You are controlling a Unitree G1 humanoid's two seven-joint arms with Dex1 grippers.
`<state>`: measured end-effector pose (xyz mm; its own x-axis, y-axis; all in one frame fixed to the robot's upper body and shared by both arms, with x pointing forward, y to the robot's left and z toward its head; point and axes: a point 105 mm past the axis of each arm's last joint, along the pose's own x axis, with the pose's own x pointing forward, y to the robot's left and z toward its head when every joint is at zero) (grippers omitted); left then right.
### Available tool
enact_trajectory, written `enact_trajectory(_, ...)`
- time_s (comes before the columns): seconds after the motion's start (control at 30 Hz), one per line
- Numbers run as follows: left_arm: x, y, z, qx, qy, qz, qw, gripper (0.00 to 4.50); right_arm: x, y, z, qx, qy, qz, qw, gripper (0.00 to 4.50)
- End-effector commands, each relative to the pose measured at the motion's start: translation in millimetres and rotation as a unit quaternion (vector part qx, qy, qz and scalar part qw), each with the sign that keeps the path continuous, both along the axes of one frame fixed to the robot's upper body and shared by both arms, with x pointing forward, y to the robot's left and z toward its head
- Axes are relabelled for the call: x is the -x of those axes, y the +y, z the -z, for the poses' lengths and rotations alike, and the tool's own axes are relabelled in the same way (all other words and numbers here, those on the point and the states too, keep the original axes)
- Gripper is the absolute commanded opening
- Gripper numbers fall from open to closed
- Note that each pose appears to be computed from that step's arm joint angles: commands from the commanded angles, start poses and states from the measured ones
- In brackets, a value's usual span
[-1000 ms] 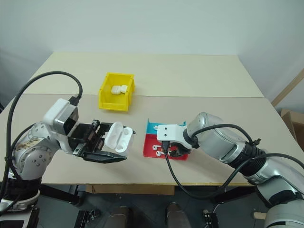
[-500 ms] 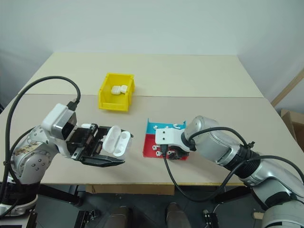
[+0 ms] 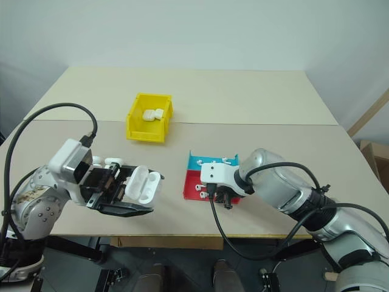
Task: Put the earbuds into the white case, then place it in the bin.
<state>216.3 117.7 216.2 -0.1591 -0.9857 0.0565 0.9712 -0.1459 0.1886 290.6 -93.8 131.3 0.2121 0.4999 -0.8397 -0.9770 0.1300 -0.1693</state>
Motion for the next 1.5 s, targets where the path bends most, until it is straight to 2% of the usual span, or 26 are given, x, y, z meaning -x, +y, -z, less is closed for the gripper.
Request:
enact_trajectory(0.03, 0.6, 11.0, -4.8, 0.004, -0.021, 0.001, 1.0, 2.77, 12.0, -1.5, -41.8, -0.097, 0.012, 0.024, 0.995, 0.64)
enact_trajectory(0.17, -2.4, 9.1, -12.2, 0.007, -0.029, 0.0, 1.0, 2.77, 19.0, -5.7, -79.8, -0.238, 0.016, 0.058, 0.969, 0.64)
enact_trajectory(0.23, -3.4, 6.1, -15.4, 0.01, -0.032, 0.004, 0.999, 2.77, 17.0, -5.7, -100.5, -0.331, -0.048, 0.059, 0.94, 0.64)
enact_trajectory(0.33, -5.8, 2.8, -17.9, 0.011, -0.034, 0.003, 0.999, 2.77, 21.6, -0.9, -130.5, -0.452, -0.13, 0.054, 0.881, 0.64)
enact_trajectory(0.4, -11.8, 1.0, -22.8, 0.021, -0.029, -0.008, 0.999, 2.77, 29.2, 7.1, -143.8, -0.498, -0.141, 0.042, 0.855, 0.64)
enact_trajectory(0.5, -22.3, 0.7, -30.2, 0.03, -0.024, -0.015, 0.999, 2.77, 35.2, 16.6, -155.4, -0.533, -0.147, 0.029, 0.833, 0.64)
enact_trajectory(0.7, -43.8, 0.9, -37.9, 0.027, -0.025, -0.034, 0.999, 2.77, 42.0, 29.5, -163.8, -0.55, -0.152, 0.009, 0.821, 0.64)
enact_trajectory(0.93, -37.9, -14.6, -42.0, 0.025, -0.01, -0.004, 1.0, 2.77, 41.7, 52.1, -173.3, -0.541, -0.179, -0.012, 0.822, 0.64)
enact_trajectory(1.1, -29.8, -16.3, -40.3, 0.011, -0.004, 0.009, 1.0, 2.77, 51.5, 62.1, -175.6, -0.548, -0.176, -0.04, 0.816, 0.64)
enact_trajectory(1.27, -26.8, -20.5, -45.5, 0.002, -0.011, 0.016, 1.0, 2.77, 58.4, 67.0, -165.9, -0.526, -0.167, -0.059, 0.832, 0.64)
enact_trajectory(1.5, -28.5, -18.8, -48.6, -0.003, -0.014, 0.014, 1.0, 2.77, 58.7, 65.5, -158.4, -0.52, -0.159, -0.058, 0.837, 0.64)
